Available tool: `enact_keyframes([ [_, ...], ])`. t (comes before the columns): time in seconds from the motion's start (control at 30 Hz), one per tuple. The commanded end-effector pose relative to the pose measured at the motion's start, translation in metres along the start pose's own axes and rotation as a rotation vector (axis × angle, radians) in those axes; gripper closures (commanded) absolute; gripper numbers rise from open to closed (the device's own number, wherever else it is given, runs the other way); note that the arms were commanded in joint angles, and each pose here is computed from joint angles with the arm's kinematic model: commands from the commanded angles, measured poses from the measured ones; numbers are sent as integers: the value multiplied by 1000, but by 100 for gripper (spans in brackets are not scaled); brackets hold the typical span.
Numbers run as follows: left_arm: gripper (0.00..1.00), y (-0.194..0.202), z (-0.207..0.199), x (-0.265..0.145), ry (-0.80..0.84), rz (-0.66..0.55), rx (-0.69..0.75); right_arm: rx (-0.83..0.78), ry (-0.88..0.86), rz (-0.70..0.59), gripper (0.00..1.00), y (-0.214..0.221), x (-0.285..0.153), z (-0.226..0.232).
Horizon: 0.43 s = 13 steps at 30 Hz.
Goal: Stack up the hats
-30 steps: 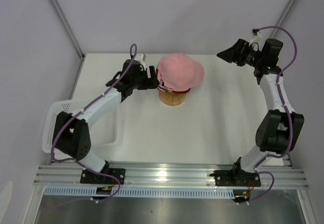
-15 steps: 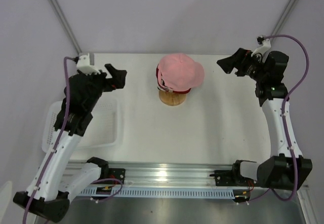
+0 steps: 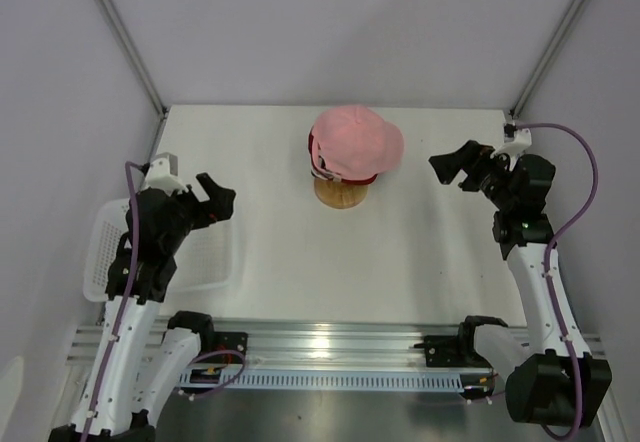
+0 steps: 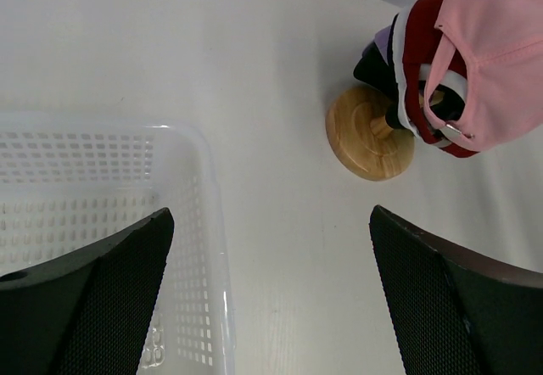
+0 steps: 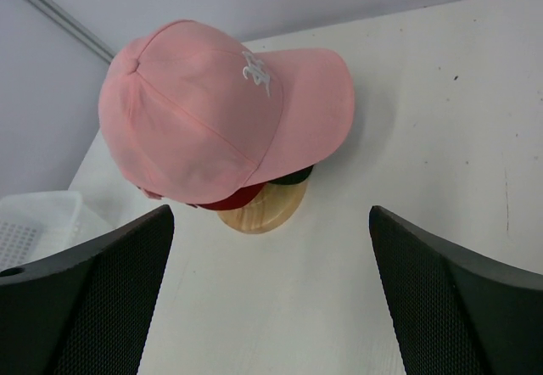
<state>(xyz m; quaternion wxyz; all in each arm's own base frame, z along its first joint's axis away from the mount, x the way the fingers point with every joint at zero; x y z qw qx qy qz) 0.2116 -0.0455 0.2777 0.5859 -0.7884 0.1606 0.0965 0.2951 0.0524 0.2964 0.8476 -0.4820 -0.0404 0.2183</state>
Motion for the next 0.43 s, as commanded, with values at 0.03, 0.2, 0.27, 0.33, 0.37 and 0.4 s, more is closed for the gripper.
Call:
enact_keyframes([
  [0.03, 1, -4, 4, -9, 19, -57, 23, -44, -54, -184, 1, -38, 7, 13],
  [0.2, 1, -1, 0, -9, 69, -35, 21, -25, -81, -170, 1, -45, 18, 17],
  [0.27, 1, -2, 2, -11, 60, -42, 29, -37, -96, -158, 0, -43, 22, 16],
  [0.33, 0, -4, 5, -13, 49, -60, 27, -49, -106, -153, 1, -39, 23, 16],
  [0.37, 1, -3, 5, -14, 50, -63, 26, -65, -108, -152, 0, -38, 23, 16],
  [0.4, 1, -4, 6, -15, 51, -74, 27, -71, -106, -153, 1, -39, 22, 17],
])
Point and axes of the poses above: each gripper's point midway between its finger pads, its own x axis out along the fingers, its own z axis along the line the jaws close on, y = z × x, the point moved 5 cm from there along -x, back along the fingers, and after that the axes turned 5 degrees about x, right-handed, at the moved point
